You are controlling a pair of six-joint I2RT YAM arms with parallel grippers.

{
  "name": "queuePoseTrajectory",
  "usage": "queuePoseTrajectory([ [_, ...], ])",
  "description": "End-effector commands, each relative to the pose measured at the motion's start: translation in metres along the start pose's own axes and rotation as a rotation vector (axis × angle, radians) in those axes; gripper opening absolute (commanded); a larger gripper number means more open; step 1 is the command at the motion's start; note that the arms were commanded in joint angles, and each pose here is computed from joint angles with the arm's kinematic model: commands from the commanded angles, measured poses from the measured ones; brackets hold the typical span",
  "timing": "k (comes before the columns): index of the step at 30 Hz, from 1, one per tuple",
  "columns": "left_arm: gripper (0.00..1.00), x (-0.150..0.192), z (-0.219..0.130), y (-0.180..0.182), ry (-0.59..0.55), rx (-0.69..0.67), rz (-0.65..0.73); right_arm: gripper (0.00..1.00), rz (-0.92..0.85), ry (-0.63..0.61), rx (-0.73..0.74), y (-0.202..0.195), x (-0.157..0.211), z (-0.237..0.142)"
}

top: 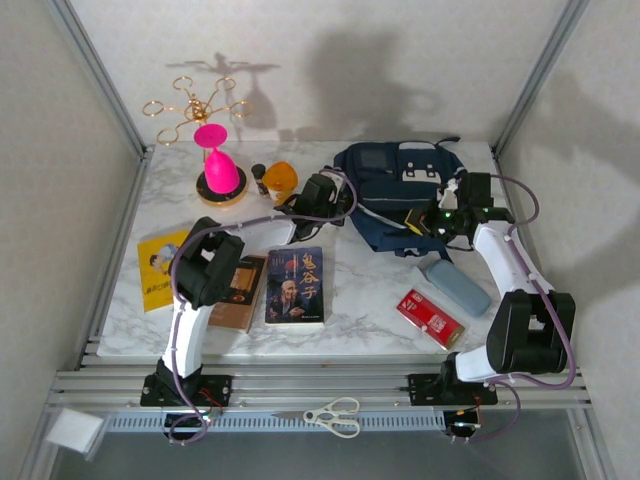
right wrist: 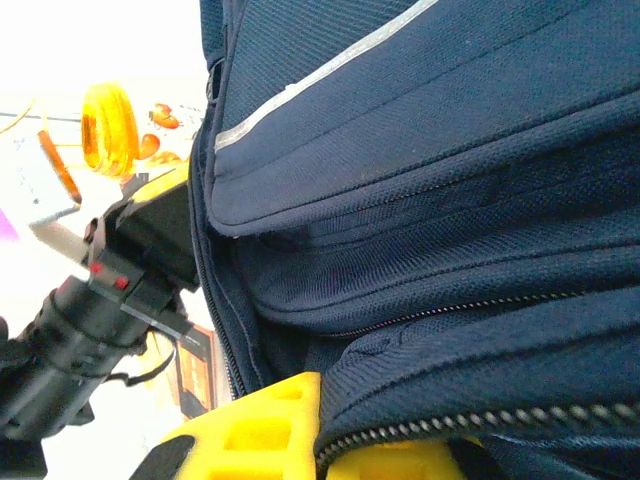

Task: Pack the student bag
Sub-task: Unzip the student bag at the top-right of the table, then pick up the book from the bottom-center of the table.

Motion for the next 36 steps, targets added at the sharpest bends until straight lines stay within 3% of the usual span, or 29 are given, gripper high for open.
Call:
queuePoseTrajectory([
  [1, 0.00, -0.007, 0.012, 0.023, -0.015, -0.110, -0.040, 0.00, -0.051, 0.065, -0.075, 0.008, 0.008, 0.003],
  [8, 0.00, -0.008, -0.008, 0.025, 0.013, -0.158, -0.051, 0.00, -0.067, 0.105, -0.085, 0.009, 0.011, 0.029],
  [11, 0.01, -0.007, -0.021, 0.021, 0.032, -0.111, -0.051, 0.00, -0.087, 0.143, -0.102, 0.014, 0.014, 0.047],
  [13, 0.18, -0.009, -0.033, 0.017, 0.037, -0.078, -0.057, 0.01, -0.092, 0.140, -0.102, 0.014, 0.015, 0.055],
  [16, 0.28, -0.009, -0.052, 0.012, 0.052, -0.047, -0.079, 0.10, -0.106, 0.134, -0.063, 0.012, 0.014, 0.058],
  [21, 0.39, 0.005, -0.098, 0.007, 0.075, 0.008, -0.177, 0.55, -0.154, 0.070, 0.042, 0.016, 0.013, 0.039],
  [23, 0.44, 0.012, -0.115, 0.005, 0.084, 0.024, -0.230, 0.64, -0.158, 0.057, 0.067, 0.019, 0.015, 0.031],
  [27, 0.50, 0.041, -0.154, 0.008, 0.135, -0.051, -0.338, 0.73, -0.202, 0.007, 0.188, 0.032, 0.033, 0.018],
  [30, 0.54, 0.072, -0.178, 0.011, 0.190, -0.098, -0.432, 0.79, -0.224, 0.084, 0.195, 0.037, 0.067, 0.032],
  [36, 0.65, 0.128, -0.210, 0.029, 0.291, -0.201, -0.494, 0.83, -0.256, 0.209, 0.164, 0.044, 0.144, 0.074],
])
Point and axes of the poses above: each hand's point on the last joint's axis, 136 mm out from that joint toward the fingers, its own z axis out along the fingers, its own y axis along the line the jaws close on, x = y × z, the point moved 10 cm from there along -z, back along the fingers, and after that the axes turned 2 degrees about z, right-handed, at the moved point
